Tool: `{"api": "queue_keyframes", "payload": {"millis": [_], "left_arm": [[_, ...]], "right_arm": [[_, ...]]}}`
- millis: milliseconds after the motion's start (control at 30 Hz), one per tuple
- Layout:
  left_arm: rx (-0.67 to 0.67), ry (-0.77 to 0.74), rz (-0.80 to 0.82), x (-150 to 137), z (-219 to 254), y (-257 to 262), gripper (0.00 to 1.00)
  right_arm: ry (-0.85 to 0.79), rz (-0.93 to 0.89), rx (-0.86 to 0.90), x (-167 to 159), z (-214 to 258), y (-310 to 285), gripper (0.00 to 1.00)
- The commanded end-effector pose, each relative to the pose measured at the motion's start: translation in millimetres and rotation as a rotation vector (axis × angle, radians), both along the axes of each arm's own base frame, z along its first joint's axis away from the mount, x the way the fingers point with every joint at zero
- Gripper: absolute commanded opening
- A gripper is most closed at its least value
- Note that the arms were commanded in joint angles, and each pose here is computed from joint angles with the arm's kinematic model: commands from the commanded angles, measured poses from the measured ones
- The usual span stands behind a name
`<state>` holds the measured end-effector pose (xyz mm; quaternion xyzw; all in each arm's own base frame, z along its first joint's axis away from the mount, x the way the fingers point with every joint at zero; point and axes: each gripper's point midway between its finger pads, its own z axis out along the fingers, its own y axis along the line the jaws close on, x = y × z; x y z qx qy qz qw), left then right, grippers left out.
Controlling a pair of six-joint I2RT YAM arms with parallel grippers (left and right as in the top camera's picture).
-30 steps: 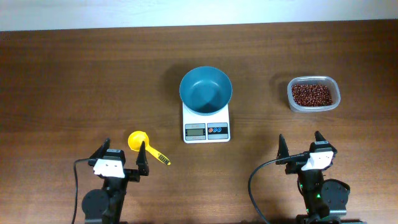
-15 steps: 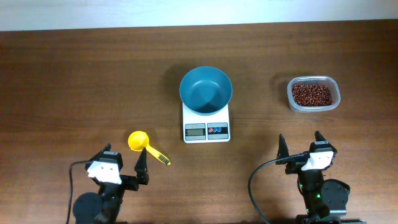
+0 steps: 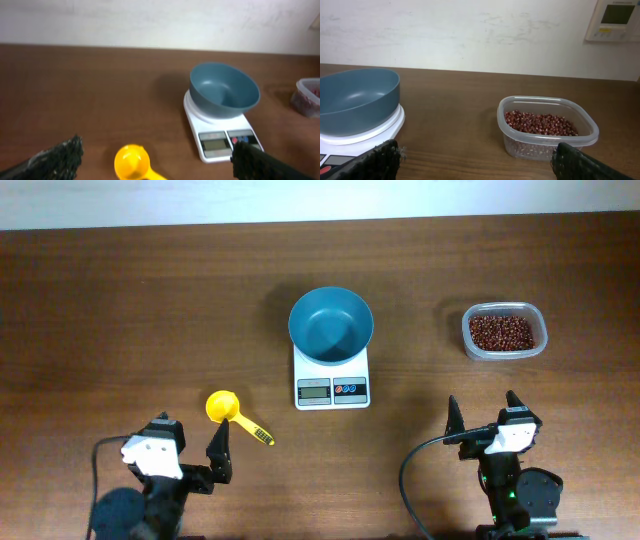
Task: Scoop item into bowl and weigh 50g on scale
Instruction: 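Move left gripper down toward the yellow scoop handle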
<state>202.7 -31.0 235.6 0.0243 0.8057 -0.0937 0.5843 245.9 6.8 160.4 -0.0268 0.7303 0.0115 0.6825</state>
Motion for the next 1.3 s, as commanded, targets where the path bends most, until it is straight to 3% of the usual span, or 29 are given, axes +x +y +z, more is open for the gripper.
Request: {"api": "queue_keyframes", "payload": {"millis": [0,267,500,967,1033,1167,1267], "left_arm": [[-0.013,0.071,-0.008,1,26,-2,0.99],[-0.012,0.414,-0.007,1,51,-2,0.99],[-0.013,0.581,-0.006,0,34,-2,0.99],[-0.043,0.621,-0.048,-2,29,-11,0.99],[-0.072,0.632,-0.01,-2,28,-9,0.99],[-0.147,0.687,0.339,-7,18,31,0.99],[-0.17,0.714,0.387,-6,12,34,0.99]], "right_arm": [[0.005,-0.001,0.003,0,-3,0,0.98],[0.004,-0.001,0.003,0,-3,0,0.99],[0.005,-0.001,0.003,0,-3,0,0.99],[0.005,-0.001,0.003,0,-3,0,0.99],[0.004,-0.001,0.003,0,-3,0,0.99],[0.005,-0.001,0.003,0,-3,0,0.99],[0.005,-0.001,0.003,0,-3,0,0.99]]}}
